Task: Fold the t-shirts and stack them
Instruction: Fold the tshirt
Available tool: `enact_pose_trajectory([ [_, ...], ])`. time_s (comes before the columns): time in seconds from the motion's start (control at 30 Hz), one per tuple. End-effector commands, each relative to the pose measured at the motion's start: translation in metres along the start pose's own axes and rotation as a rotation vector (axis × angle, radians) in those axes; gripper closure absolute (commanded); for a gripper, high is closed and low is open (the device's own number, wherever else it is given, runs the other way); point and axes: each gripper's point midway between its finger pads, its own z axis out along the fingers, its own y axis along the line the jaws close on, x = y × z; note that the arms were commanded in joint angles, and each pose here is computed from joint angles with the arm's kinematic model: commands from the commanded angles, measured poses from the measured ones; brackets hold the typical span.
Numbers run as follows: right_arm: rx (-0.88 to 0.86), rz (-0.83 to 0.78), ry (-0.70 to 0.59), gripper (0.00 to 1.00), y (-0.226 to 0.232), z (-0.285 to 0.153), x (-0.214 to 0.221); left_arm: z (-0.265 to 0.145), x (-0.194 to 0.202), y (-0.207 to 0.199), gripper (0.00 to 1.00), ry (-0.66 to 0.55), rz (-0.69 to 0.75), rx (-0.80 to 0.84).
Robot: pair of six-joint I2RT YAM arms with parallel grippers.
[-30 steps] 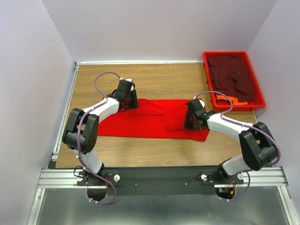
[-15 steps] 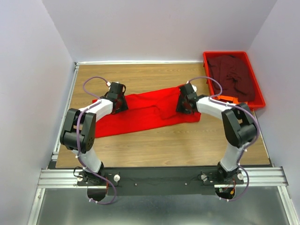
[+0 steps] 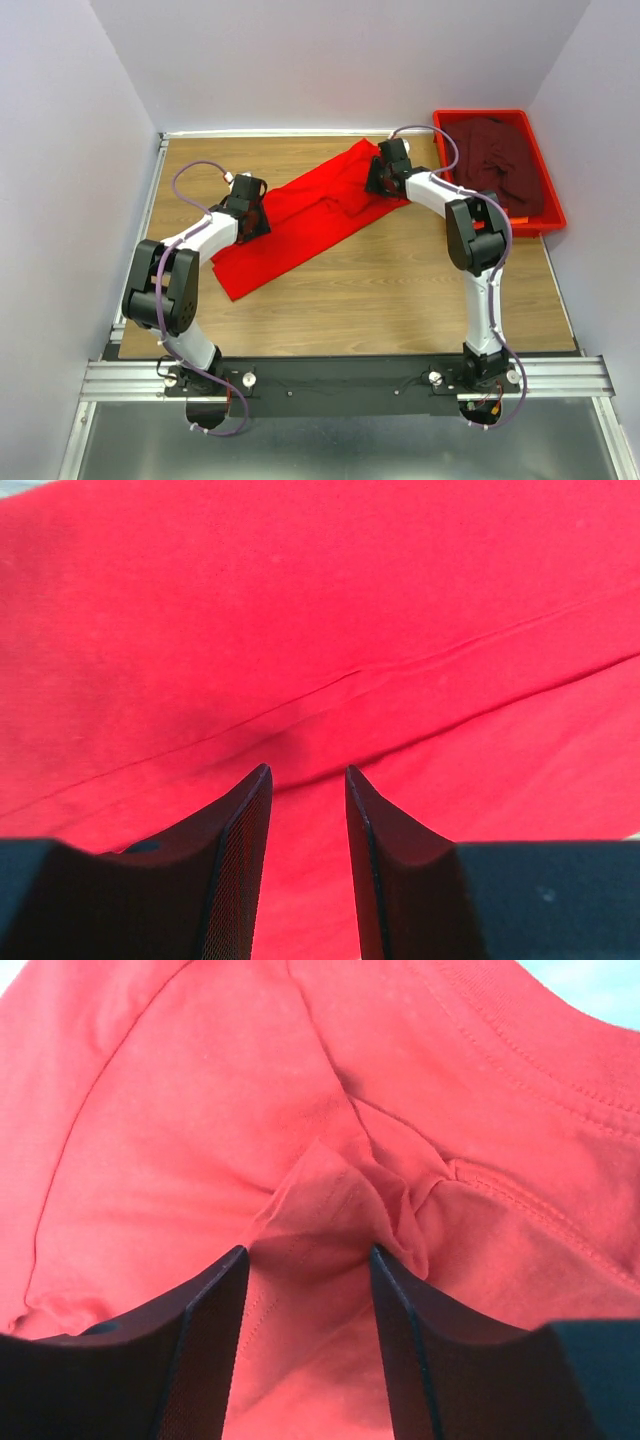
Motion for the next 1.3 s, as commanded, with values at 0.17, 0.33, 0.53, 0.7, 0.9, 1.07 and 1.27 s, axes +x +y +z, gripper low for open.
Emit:
enact_pose_trajectory([
  [0.17,0.034,-0.138,0.146,0.34,-0.025,0.046,0.041,-0.013,0.039,-0.010,0.57,0.038,0.101,-0.037],
  [0.33,0.033,-0.189,0.122,0.27,-0.028,0.052,0.028,-0.010,0.080,-0.024,0.59,0.118,0.140,-0.024],
  [0.53,0.018,-0.216,0.056,0.13,-0.019,0.043,-0.002,-0.012,0.106,-0.066,0.61,0.173,0.179,0.058],
  [0.7,-0.010,-0.216,-0.027,0.04,-0.003,0.023,-0.040,-0.021,0.116,-0.108,0.61,0.195,0.182,0.146],
  [0.9,0.012,-0.152,-0.111,0.01,0.002,-0.011,-0.074,-0.035,0.140,-0.166,0.61,0.243,0.223,0.270],
  [1.07,0.091,-0.124,-0.110,0.00,-0.016,-0.031,-0.068,-0.050,0.172,-0.211,0.61,0.284,0.295,0.368],
  [1.27,0.134,-0.094,-0.089,0.00,-0.028,-0.033,-0.054,-0.067,0.160,-0.238,0.62,0.224,0.327,0.405],
])
